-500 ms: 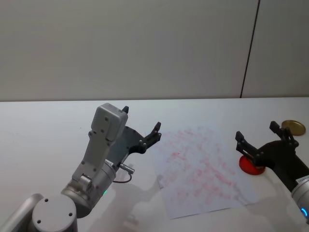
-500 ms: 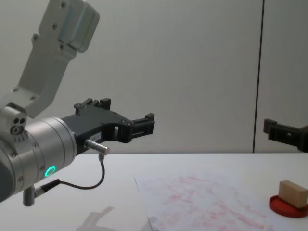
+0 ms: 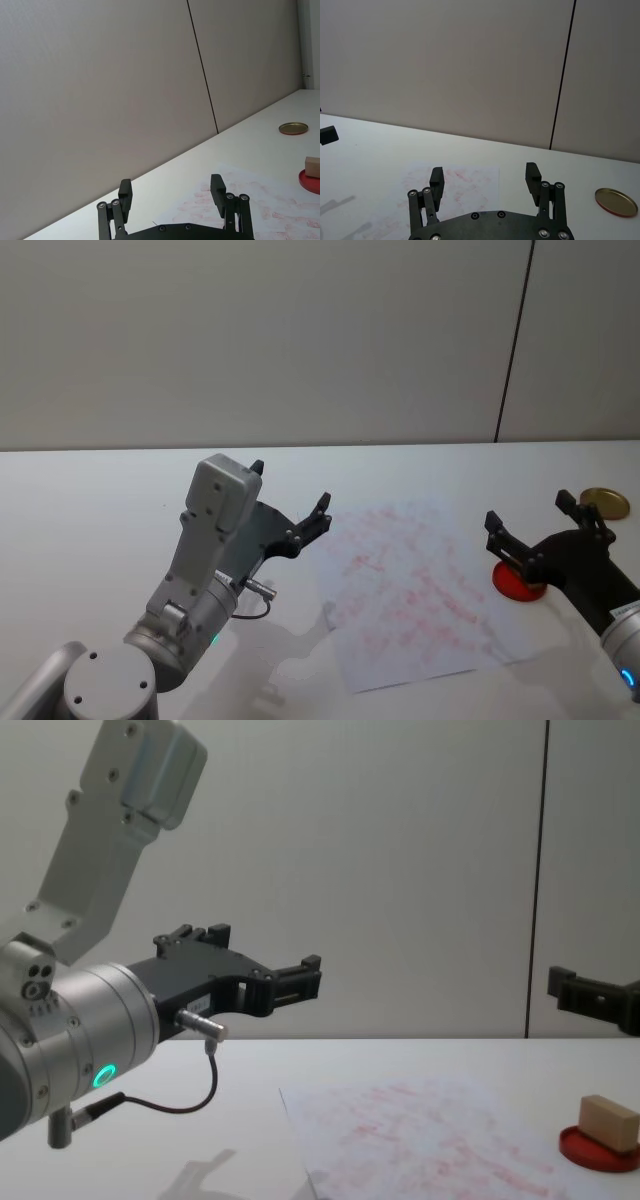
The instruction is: Use the one hand to pick up the stamp and affix it onto the A4 paper.
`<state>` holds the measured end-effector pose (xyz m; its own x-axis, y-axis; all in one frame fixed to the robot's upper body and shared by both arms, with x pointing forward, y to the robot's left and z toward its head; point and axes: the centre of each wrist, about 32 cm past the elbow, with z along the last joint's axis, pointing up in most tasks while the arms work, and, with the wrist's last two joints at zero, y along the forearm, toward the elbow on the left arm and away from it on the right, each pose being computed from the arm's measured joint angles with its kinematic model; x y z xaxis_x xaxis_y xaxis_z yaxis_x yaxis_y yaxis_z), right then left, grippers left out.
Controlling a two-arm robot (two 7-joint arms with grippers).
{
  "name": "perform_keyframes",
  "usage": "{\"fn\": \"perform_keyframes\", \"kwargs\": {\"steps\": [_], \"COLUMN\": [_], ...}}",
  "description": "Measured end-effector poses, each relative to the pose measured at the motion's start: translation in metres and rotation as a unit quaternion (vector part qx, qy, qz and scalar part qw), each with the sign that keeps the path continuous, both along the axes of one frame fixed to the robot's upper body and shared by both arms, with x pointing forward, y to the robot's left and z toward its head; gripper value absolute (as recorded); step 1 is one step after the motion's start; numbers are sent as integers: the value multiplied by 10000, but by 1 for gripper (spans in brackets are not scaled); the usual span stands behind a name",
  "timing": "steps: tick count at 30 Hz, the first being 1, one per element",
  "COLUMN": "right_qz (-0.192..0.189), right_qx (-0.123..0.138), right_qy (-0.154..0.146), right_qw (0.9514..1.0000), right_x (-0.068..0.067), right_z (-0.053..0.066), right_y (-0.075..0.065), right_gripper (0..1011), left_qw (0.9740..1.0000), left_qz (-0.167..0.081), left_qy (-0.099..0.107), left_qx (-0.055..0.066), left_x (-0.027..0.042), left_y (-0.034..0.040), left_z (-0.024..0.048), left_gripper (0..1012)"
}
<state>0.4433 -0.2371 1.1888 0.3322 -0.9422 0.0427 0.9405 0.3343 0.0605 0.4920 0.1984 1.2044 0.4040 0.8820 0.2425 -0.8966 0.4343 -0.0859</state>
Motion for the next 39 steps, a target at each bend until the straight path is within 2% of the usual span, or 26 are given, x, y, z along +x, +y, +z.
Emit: {"fn": "perform_keyframes", "kwargs": {"steps": [10, 18, 27, 39], "right_qz": [-4, -17, -50, -45], "right_qx": [-19, -137, -300, -320], "right_qy": [21, 188, 497, 784], "right_qw": [10000, 9997, 9983, 9964], "right_x": [14, 76, 166, 279], "right_z": [-5, -47, -165, -300], "right_y": [-10, -66, -191, -294], "right_gripper": [1001, 1001, 1001, 1001], "left_qw": [10000, 10000, 10000, 10000], "left_qz": [0, 0, 0, 0], "left_qy": [0, 0, 0, 0], "left_qx": [0, 0, 0, 0], "left_x": [0, 0, 0, 0], "left_y": [0, 0, 0, 0], "left_z": [0, 0, 0, 0], "left_gripper": [993, 993, 993, 993]}}
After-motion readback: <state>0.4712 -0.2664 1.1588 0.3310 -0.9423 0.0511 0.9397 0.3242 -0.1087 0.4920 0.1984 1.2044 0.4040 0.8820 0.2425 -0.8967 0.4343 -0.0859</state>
